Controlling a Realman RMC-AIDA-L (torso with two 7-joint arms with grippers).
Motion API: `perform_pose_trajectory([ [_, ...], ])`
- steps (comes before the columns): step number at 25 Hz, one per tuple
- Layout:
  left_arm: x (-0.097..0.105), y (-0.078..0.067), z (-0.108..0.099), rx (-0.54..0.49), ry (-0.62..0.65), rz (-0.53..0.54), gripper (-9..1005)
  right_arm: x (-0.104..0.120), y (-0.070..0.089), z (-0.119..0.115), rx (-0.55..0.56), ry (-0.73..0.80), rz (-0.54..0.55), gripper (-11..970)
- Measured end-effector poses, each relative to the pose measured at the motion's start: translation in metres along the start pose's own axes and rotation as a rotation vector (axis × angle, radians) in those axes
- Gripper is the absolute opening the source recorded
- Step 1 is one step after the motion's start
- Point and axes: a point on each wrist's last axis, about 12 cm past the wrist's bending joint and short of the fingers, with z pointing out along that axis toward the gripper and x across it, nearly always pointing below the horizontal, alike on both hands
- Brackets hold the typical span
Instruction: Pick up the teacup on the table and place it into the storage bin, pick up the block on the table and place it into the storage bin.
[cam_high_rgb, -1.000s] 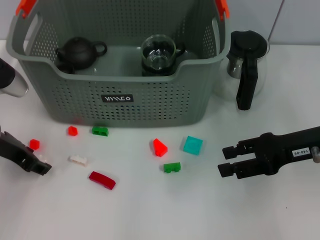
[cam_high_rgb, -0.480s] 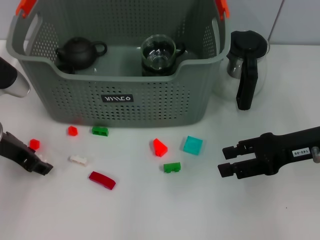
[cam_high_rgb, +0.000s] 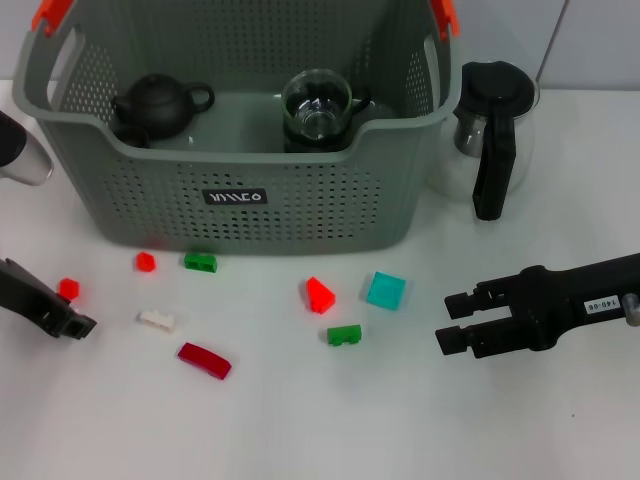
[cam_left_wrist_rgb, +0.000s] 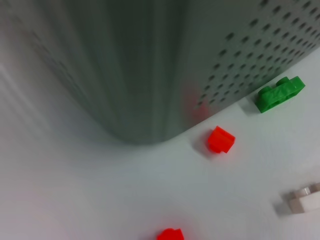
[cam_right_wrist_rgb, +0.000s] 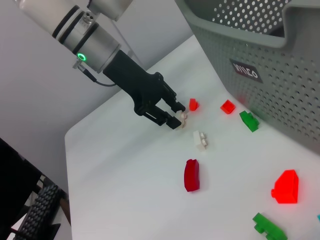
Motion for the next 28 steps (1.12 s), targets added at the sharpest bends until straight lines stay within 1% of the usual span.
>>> perform_pose_trajectory([
  [3, 0.001, 0.000, 0.000, 0.006, 0.005, -0.003, 404, 0.000, 0.000, 0.000, 0.000, 0.000, 0.000, 711],
  [5, 0.001, -0.001, -0.003, 0.013, 0.006, -0.004, 404, 0.000, 0.000, 0.000, 0.000, 0.000, 0.000, 711],
  [7, -0.001, 0.000, -0.011, 0.027, -0.003, -0.006, 404, 0.000, 0.000, 0.000, 0.000, 0.000, 0.000, 711],
  [10, -0.005, 0.005, -0.036, 0.052, -0.050, -0.012, 403, -0.001, 0.000, 0.000, -0.001, 0.000, -0.001, 711],
  [13, -0.008, 0.015, -0.067, 0.101, -0.149, -0.014, 403, -0.002, 0.000, 0.000, -0.001, 0.001, -0.004, 711],
  [15, -0.012, 0.023, -0.086, 0.158, -0.256, -0.014, 403, -0.002, 0.000, 0.000, 0.001, 0.000, -0.005, 710],
  [16, -0.013, 0.026, -0.092, 0.184, -0.298, -0.014, 403, -0.002, -0.001, 0.000, 0.004, 0.000, -0.005, 710],
  [19, -0.017, 0.039, -0.113, 0.323, -0.482, -0.008, 402, -0.002, -0.001, 0.001, 0.011, -0.002, -0.005, 710],
  [21, -0.019, 0.045, -0.123, 0.386, -0.591, 0.006, 402, -0.002, -0.001, 0.001, 0.012, -0.002, -0.004, 710],
  [24, -0.025, 0.046, -0.136, 0.435, -0.715, 0.046, 403, -0.001, -0.001, 0.001, 0.008, -0.002, -0.004, 710],
  [25, -0.033, 0.046, -0.143, 0.451, -0.762, 0.074, 403, -0.002, -0.001, 0.001, 0.007, -0.001, -0.004, 710],
  [26, -0.033, 0.046, -0.143, 0.451, -0.762, 0.074, 404, -0.002, -0.001, 0.001, 0.005, -0.001, -0.005, 710],
  [28, -0.041, 0.045, -0.149, 0.453, -0.779, 0.096, 404, -0.003, -0.001, 0.001, 0.005, -0.001, -0.007, 710],
])
